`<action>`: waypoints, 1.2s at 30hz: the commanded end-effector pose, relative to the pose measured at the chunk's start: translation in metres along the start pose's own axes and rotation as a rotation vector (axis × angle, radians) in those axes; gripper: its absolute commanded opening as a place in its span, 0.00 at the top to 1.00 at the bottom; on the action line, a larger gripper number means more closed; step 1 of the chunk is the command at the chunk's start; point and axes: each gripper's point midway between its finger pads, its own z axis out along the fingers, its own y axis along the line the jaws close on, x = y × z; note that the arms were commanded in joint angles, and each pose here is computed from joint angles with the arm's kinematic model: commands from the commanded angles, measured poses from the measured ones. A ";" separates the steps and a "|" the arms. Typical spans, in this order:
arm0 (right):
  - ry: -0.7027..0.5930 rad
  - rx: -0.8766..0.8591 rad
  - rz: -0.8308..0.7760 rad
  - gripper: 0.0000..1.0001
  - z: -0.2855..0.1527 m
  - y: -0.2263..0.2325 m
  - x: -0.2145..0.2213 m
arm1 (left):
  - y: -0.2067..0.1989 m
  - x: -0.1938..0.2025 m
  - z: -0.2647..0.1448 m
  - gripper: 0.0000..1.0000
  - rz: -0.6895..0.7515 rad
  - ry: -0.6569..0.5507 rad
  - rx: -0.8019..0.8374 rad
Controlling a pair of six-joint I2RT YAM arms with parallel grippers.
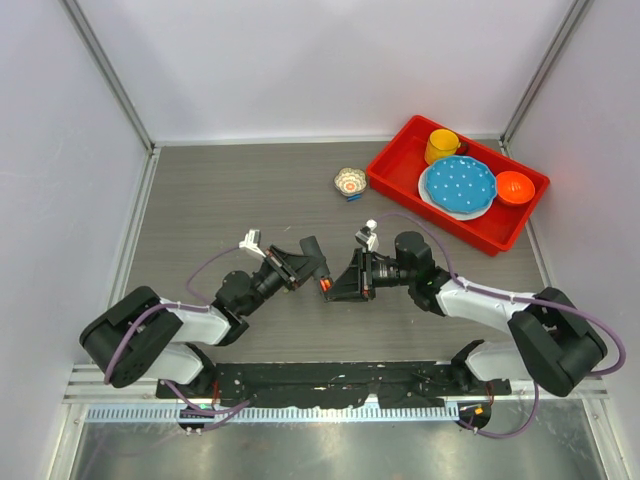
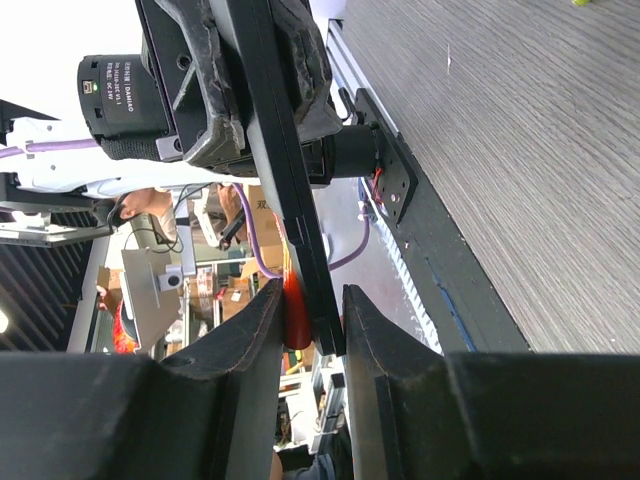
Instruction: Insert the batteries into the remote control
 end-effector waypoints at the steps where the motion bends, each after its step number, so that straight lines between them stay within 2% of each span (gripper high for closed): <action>1: -0.173 -0.036 -0.081 0.69 0.004 0.022 -0.047 | -0.075 0.031 -0.013 1.00 0.022 0.134 0.307; 29: -0.218 -0.029 -0.049 0.66 0.004 0.015 -0.066 | -0.077 0.045 -0.012 1.00 0.014 0.171 0.310; 34: -0.197 -0.039 -0.056 0.65 0.004 0.017 -0.063 | -0.076 0.043 -0.011 1.00 0.022 0.157 0.309; 36: -0.165 -0.052 -0.064 0.61 0.003 0.020 -0.057 | -0.075 0.042 -0.011 1.00 0.027 0.152 0.306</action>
